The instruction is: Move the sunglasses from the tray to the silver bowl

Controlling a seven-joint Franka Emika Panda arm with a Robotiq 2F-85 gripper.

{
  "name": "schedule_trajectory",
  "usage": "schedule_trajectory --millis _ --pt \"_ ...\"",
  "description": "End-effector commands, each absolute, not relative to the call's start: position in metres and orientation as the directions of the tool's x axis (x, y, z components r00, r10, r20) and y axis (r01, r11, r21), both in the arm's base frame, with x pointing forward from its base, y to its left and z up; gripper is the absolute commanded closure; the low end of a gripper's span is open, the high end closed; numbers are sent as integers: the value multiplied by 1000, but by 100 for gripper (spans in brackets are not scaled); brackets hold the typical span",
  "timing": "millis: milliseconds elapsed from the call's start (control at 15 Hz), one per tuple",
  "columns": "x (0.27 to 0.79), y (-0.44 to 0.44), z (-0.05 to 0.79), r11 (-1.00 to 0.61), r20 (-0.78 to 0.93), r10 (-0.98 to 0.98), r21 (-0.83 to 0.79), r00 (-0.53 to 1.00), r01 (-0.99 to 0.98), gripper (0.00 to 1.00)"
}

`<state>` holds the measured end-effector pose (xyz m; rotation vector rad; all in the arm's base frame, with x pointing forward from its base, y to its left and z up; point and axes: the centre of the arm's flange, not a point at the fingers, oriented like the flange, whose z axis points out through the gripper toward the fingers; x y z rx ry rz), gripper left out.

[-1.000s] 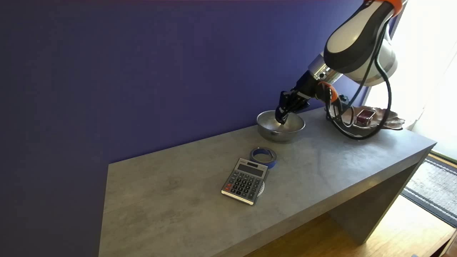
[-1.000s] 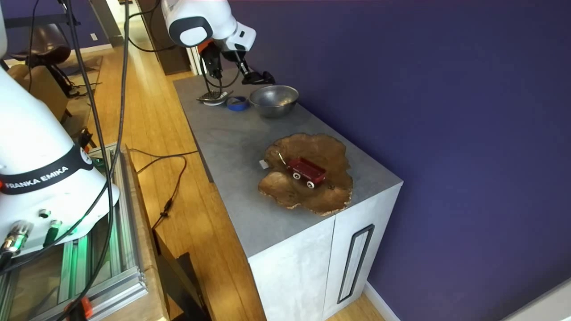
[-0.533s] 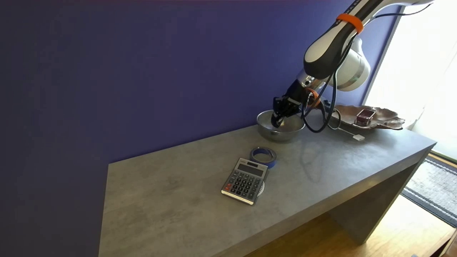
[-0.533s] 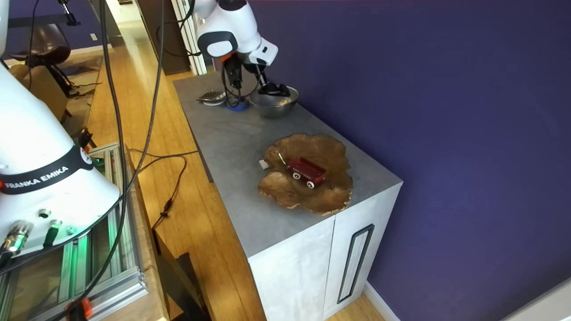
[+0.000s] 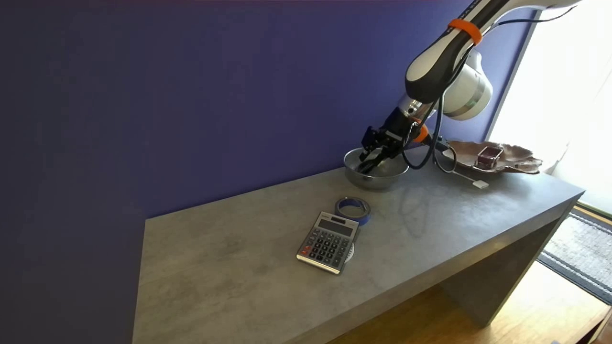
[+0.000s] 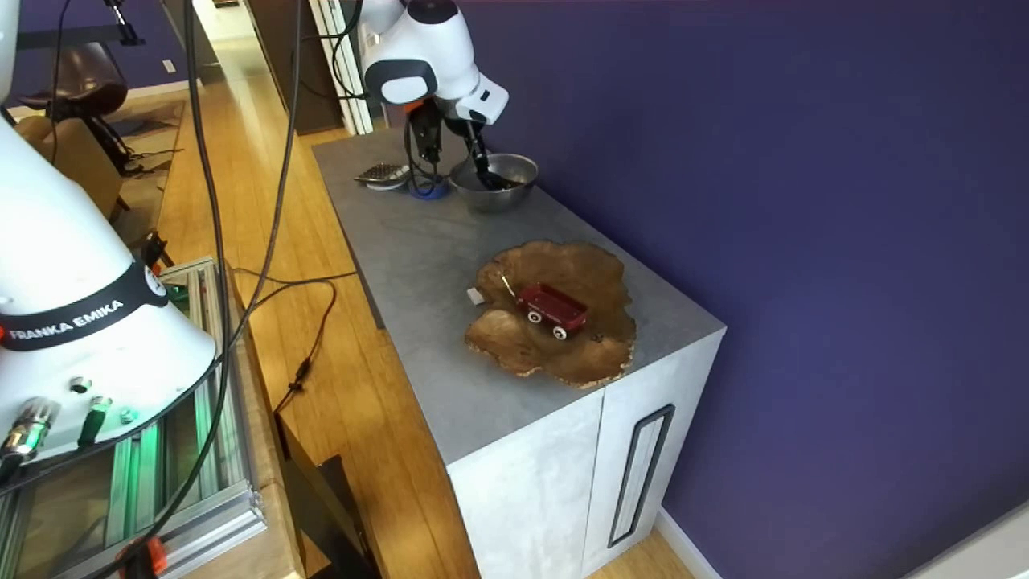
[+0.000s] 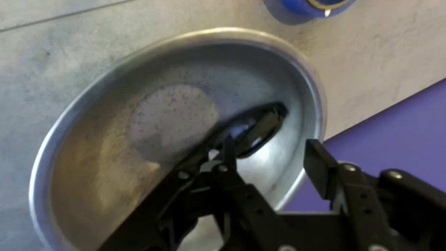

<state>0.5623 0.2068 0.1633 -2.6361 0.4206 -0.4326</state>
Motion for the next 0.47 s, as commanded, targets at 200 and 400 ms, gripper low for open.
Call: schedule_trajectory --millis 200,400 --pt "486 113 227 -836 268 -395 -502 879 -222 0" --pt "532 137 235 -835 278 -409 -499 870 -233 0"
